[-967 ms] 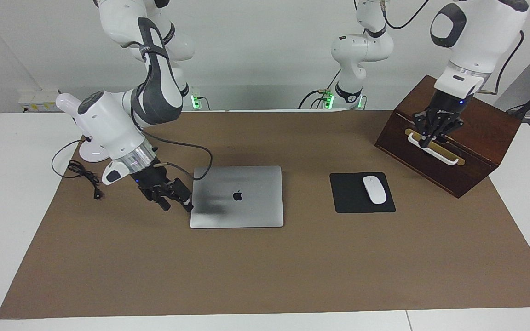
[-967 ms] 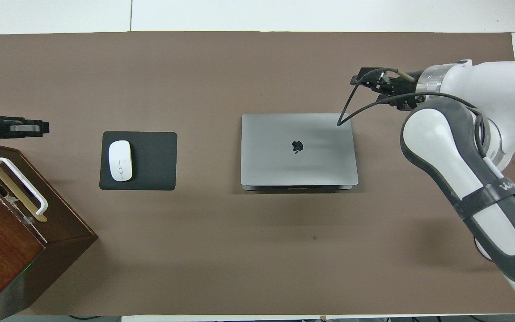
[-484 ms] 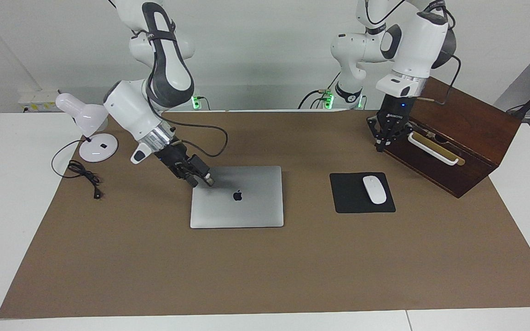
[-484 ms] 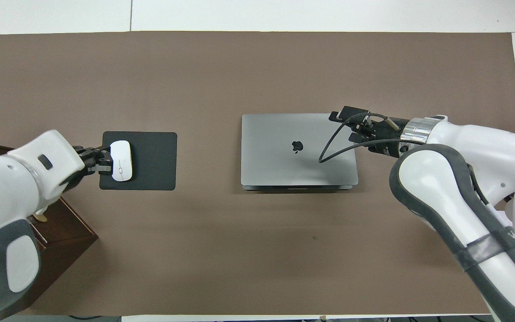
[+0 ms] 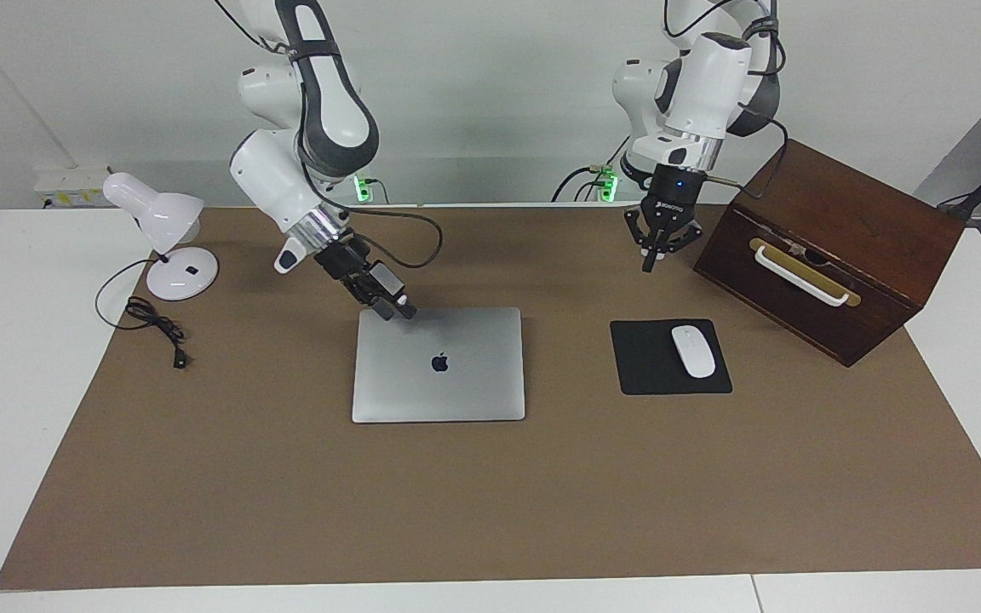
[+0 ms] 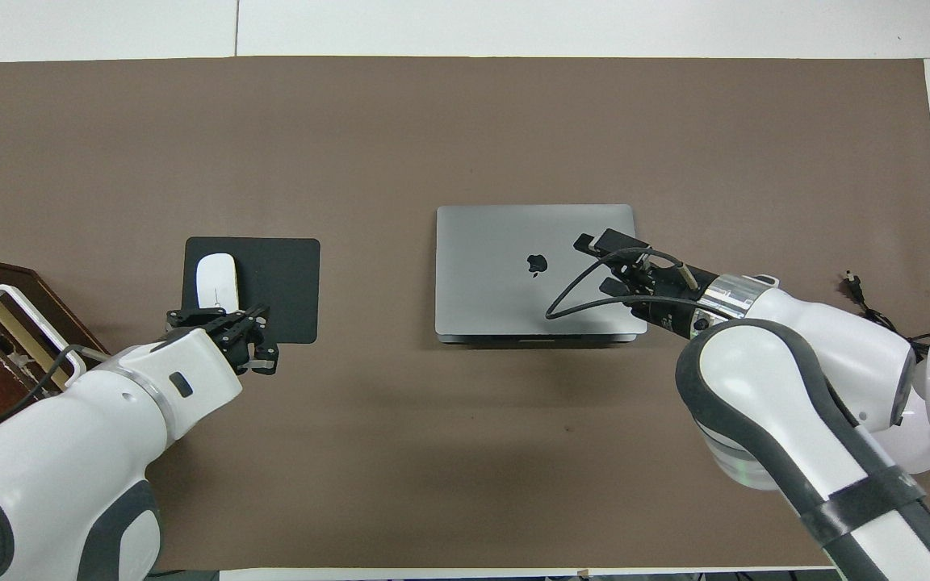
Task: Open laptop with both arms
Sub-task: 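Reach the right gripper to the laptop lid while the left gripper advances, then move the left gripper to the laptop's near edge to brace it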
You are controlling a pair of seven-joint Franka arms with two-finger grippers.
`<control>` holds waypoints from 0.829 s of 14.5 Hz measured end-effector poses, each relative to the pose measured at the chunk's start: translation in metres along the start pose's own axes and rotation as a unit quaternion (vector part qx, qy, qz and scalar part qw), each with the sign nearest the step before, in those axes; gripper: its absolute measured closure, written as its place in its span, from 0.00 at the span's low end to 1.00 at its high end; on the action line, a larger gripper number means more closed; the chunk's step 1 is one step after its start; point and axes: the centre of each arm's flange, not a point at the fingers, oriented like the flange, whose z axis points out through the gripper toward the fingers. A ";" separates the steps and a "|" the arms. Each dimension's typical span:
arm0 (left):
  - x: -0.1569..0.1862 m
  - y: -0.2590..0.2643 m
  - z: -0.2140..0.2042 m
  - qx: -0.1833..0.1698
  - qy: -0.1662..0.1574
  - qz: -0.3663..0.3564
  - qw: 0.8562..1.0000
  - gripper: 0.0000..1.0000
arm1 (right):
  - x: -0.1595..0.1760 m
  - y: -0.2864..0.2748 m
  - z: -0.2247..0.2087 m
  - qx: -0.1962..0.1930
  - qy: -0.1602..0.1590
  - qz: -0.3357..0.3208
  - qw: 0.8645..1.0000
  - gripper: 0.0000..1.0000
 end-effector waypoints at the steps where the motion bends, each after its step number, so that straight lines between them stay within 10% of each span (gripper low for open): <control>1: -0.003 0.009 0.003 -0.004 0.004 0.010 1.000 0.99 | -0.004 0.005 0.002 -0.001 0.008 0.011 1.000 0.00; 12: -0.048 0.067 0.056 -0.026 0.057 0.071 0.996 0.99 | -0.022 0.063 0.000 -0.035 0.127 0.134 0.982 0.00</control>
